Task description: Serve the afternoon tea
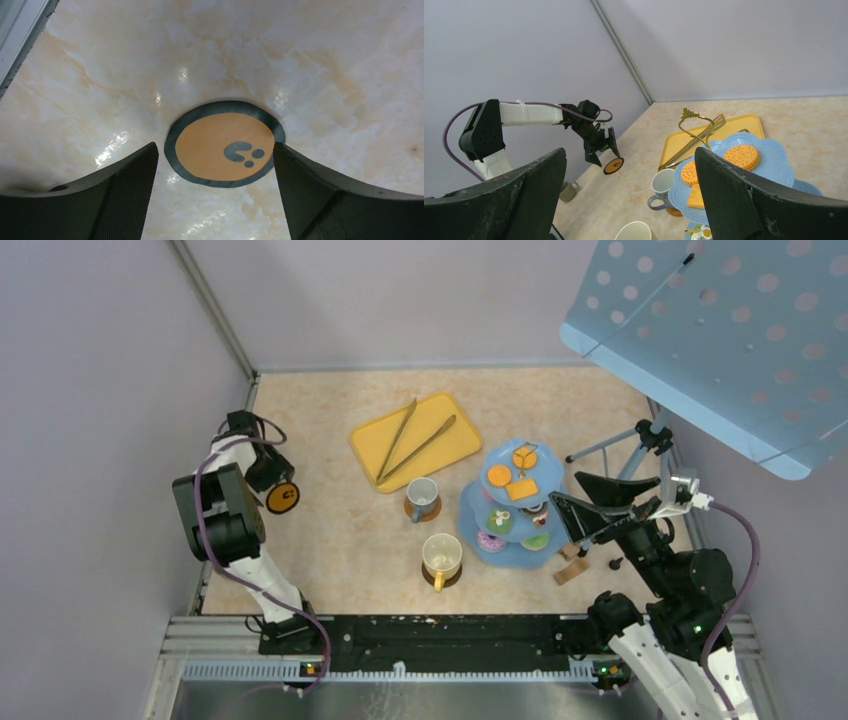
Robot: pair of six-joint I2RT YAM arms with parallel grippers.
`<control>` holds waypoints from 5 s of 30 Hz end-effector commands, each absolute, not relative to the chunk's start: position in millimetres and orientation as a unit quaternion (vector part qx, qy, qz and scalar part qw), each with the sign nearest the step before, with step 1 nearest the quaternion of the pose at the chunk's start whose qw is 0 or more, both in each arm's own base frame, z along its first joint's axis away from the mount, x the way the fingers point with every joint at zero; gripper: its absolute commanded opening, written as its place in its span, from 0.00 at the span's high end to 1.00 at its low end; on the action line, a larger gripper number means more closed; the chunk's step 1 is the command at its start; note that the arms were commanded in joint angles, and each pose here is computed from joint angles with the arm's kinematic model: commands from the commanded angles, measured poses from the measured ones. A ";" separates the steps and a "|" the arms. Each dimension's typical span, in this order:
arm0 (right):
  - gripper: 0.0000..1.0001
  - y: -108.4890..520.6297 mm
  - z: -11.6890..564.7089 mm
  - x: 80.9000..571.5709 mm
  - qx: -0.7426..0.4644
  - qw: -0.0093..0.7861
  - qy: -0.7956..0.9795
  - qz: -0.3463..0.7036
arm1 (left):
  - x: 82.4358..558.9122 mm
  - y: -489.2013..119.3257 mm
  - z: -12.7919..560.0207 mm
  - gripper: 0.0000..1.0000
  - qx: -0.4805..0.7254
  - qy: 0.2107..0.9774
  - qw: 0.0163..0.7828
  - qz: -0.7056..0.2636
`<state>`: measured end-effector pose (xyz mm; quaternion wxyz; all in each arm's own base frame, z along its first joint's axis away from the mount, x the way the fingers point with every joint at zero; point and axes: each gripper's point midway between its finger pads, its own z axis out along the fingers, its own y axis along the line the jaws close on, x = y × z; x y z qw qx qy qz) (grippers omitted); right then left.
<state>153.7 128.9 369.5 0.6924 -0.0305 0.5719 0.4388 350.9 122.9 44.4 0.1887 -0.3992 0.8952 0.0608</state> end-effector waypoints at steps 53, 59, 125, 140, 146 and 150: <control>0.03 127.0 375.8 153.9 -0.026 0.704 0.554 0.443 | 368.9 17.7 13.8 0.16 -0.242 0.957 0.157 0.014; 0.03 127.2 375.7 153.6 -0.025 0.703 0.554 0.446 | 364.8 -4.4 5.2 0.16 -0.194 0.970 0.144 0.001; 0.03 128.0 373.3 150.7 -0.028 0.698 0.557 0.448 | 269.6 -128.1 97.2 0.05 -0.148 0.975 0.165 -0.029; 0.03 138.6 364.3 157.7 -0.038 0.684 0.565 0.460 | 226.0 94.9 189.1 0.05 -0.436 0.821 0.329 0.170; 0.03 140.3 364.0 157.7 -0.037 0.678 0.567 0.465 | 221.4 136.4 175.6 0.02 -0.540 0.769 0.298 0.166; 0.03 142.6 365.9 157.3 -0.042 0.675 0.569 0.468 | 214.9 148.2 155.6 0.01 -0.625 0.723 0.254 0.150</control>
